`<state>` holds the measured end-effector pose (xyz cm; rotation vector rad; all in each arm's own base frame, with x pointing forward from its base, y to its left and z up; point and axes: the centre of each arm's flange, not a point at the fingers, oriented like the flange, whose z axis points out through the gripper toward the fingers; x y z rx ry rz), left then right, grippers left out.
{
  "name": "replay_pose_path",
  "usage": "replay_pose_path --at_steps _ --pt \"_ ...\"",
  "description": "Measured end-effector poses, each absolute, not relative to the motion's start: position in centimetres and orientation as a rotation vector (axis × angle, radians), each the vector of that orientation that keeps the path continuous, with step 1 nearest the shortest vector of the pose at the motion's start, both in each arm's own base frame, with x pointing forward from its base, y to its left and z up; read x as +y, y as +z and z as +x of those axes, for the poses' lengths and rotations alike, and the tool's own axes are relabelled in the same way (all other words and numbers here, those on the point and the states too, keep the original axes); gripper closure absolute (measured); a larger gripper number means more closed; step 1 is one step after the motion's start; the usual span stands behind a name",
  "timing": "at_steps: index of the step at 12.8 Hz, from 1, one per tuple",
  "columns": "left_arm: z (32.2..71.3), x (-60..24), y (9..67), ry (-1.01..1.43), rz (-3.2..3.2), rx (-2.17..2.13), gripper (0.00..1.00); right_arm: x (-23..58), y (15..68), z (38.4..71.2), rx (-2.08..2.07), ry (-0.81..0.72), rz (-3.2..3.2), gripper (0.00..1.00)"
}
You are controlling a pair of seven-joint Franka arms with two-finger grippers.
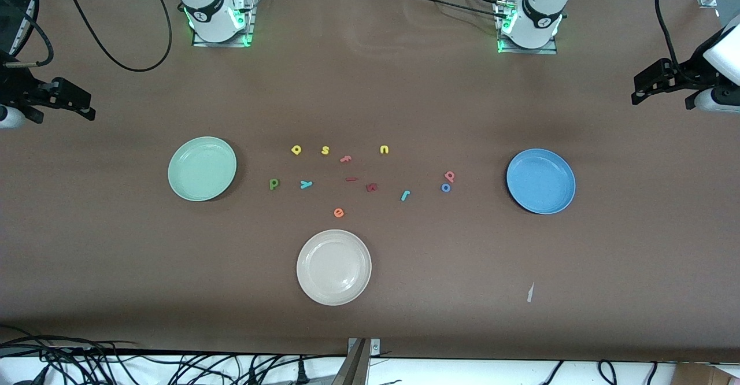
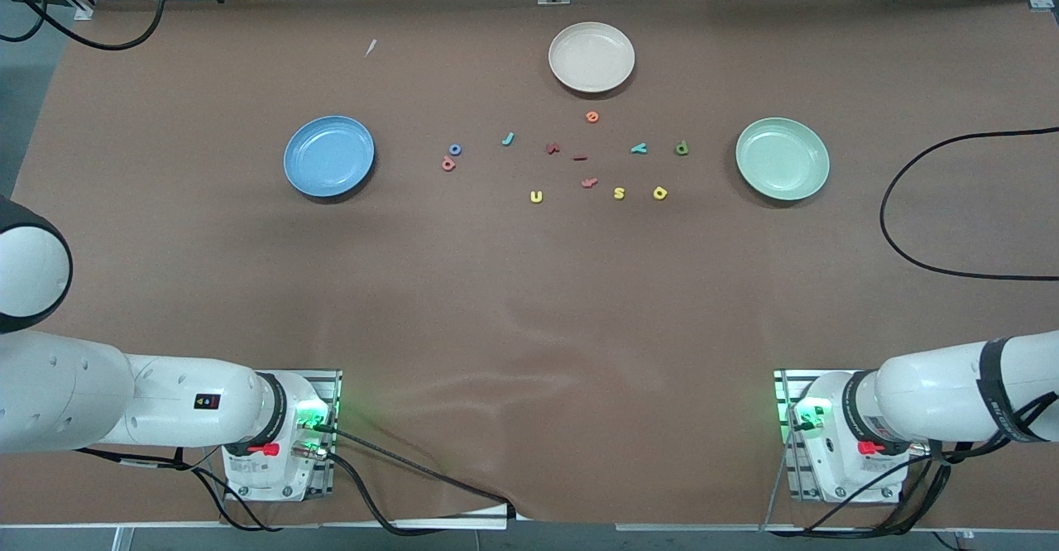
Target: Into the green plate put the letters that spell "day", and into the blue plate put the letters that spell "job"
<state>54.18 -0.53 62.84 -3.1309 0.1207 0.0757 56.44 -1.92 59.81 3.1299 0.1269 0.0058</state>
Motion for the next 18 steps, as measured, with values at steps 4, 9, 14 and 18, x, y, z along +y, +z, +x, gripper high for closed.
replay_pose_path --at_steps 4,9,14,18 --pt "54.2 -0.6 62.8 0.076 -3.131 0.123 0.00 -1.9 59.8 56.4 0.127 0.006 3.130 0.00" --pt "54.2 -0.7 62.8 0.076 -3.131 0.124 0.00 -1.9 59.8 56.4 0.127 0.006 3.130 0.00" --pt "54.2 -1.2 62.8 0.076 -3.130 0.139 0.00 -1.9 59.8 56.4 0.127 0.006 3.130 0.00" --pt "54.1 -1.7 62.8 0.081 -3.129 0.152 0.00 -1.9 59.8 56.5 0.127 0.004 3.130 0.00"
